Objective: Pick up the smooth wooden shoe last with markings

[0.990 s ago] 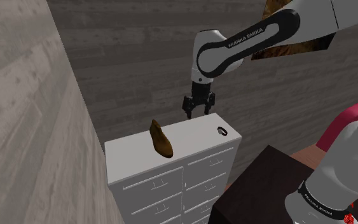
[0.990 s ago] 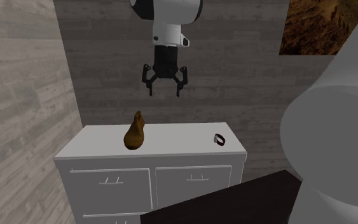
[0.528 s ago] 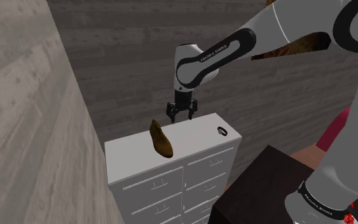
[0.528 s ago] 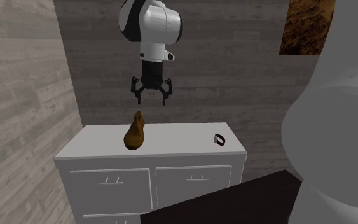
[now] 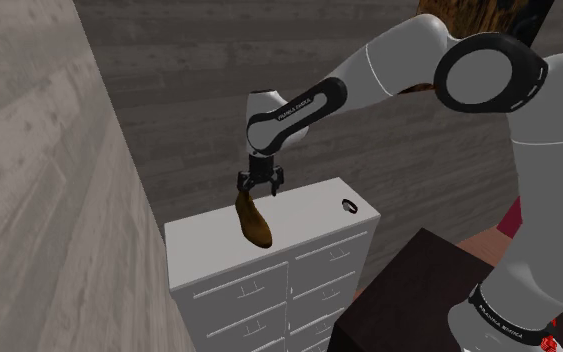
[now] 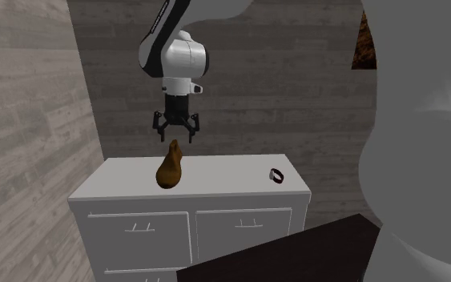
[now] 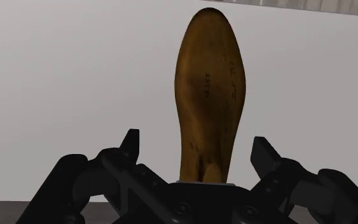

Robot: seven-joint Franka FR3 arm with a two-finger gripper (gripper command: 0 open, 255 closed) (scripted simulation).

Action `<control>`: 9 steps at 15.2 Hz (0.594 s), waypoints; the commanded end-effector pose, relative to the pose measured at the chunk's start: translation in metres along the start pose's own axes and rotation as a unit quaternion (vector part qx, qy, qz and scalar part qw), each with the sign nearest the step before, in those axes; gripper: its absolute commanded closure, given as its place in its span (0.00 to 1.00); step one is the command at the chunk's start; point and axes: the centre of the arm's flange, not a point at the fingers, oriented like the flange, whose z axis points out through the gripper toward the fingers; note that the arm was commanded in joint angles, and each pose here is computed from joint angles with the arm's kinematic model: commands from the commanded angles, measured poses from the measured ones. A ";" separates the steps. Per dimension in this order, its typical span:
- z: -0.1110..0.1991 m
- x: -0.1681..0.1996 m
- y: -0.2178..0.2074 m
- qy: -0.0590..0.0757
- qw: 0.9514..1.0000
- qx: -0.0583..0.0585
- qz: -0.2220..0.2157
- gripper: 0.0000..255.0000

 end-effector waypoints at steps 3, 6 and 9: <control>0.028 0.030 -0.022 0.001 1.000 0.001 0.006 0.00; 0.044 0.031 -0.021 0.001 1.000 0.001 0.006 0.00; 0.060 0.032 -0.020 0.001 1.000 0.001 0.006 0.00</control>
